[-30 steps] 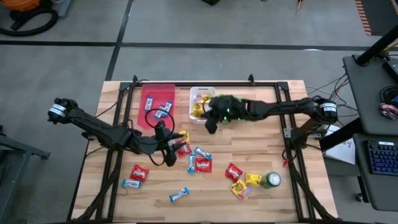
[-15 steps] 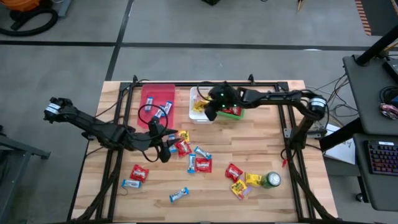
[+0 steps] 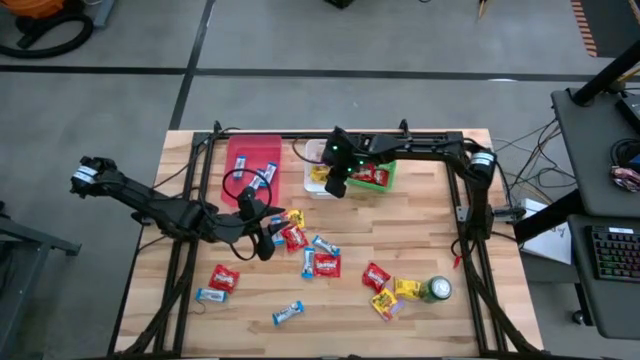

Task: Sort candy
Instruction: Put the yellow candy into the white bin, then put the red candy into the green bin

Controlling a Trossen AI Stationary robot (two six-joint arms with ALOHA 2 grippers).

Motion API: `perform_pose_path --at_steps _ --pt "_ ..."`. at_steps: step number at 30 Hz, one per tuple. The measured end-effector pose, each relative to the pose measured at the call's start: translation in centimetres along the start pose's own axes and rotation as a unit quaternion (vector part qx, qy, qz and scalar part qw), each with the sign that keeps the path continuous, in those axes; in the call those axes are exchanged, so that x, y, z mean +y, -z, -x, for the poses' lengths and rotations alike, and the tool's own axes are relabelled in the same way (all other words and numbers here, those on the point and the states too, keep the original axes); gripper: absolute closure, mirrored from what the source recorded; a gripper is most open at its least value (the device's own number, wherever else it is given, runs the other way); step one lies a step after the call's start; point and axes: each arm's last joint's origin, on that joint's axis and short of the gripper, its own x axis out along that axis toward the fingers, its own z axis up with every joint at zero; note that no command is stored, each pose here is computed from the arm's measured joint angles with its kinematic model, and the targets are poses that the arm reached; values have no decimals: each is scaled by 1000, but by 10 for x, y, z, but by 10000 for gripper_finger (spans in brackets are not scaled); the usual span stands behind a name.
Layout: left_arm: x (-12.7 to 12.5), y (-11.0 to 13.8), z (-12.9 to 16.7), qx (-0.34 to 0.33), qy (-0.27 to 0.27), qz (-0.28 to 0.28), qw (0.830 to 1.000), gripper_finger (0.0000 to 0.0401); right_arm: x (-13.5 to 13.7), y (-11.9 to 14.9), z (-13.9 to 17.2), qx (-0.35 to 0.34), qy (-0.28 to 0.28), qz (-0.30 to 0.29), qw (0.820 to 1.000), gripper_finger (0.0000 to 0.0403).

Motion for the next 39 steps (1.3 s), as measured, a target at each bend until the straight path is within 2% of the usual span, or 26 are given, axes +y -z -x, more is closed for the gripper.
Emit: perform_pose_path --at_steps 12,17,19,23,27,32,39 --pt "1 2 0 8 -4 -3 1000 241 -4 -4 -7 21 0 23 1000 391" --pt "1 2 0 9 -4 -4 1000 241 -7 -4 -7 21 4 9 1000 360" --pt "1 2 0 9 -5 -4 1000 241 -10 -3 -8 23 21 6 999 343" --pt "1 2 0 8 -7 -4 1000 241 -17 -4 -7 23 91 -1 996 313" --pt "1 2 0 8 -7 -4 1000 241 -24 -3 -6 23 105 -8 994 291" --pt "1 3 0 10 -8 -6 1000 241 -22 -9 0 14 94 -16 995 277" --pt "3 11 1 59 12 9 998 241 3 -20 16 5 -15 -33 999 278"
